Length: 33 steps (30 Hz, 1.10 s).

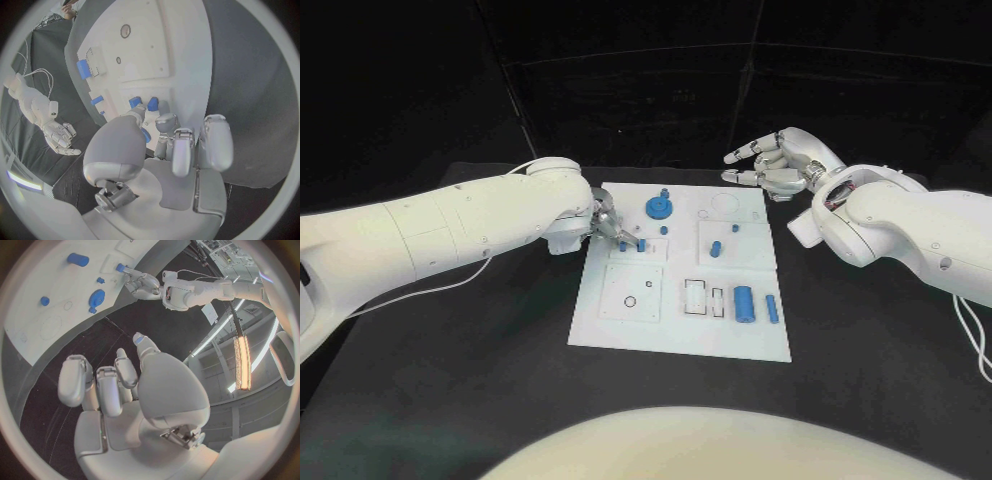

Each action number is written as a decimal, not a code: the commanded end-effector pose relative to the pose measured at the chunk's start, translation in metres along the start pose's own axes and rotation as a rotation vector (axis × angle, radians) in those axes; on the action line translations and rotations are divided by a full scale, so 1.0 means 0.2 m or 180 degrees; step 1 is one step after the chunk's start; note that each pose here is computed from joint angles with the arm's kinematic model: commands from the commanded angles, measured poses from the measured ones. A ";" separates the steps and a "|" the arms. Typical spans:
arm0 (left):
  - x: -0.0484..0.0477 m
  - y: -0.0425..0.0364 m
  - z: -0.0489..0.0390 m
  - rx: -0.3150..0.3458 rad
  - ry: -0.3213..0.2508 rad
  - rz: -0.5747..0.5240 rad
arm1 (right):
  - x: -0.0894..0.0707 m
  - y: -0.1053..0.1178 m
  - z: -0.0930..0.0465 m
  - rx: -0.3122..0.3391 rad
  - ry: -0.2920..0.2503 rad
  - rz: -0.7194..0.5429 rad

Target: Assemble the parts on the task board

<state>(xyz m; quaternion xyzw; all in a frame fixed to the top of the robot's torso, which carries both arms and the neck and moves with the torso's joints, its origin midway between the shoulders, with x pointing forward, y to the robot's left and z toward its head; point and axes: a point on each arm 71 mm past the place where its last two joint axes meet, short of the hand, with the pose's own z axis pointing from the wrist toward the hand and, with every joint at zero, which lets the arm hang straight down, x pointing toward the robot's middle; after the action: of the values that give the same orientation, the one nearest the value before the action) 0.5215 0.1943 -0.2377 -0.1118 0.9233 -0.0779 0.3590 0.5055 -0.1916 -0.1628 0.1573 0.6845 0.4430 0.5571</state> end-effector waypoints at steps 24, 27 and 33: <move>-0.148 -0.159 -0.112 0.1434 -0.0747 -0.0510 | -0.01 -0.01 0.00 -0.0013 0.0004 -0.0034; -0.160 -0.213 -0.128 0.1850 -0.0876 -0.0519 | 0.00 -0.01 0.01 -0.0013 0.0003 -0.0034; -0.154 -0.284 -0.129 0.2295 -0.1070 -0.0261 | 0.00 -0.01 0.01 -0.0016 0.0008 -0.0033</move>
<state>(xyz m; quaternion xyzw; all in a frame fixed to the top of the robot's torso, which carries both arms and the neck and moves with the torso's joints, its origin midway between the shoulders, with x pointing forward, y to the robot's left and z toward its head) 0.5348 0.1557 -0.1967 -0.0709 0.8050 -0.3377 0.4826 0.5075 -0.1935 -0.1648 0.1565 0.6855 0.4389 0.5594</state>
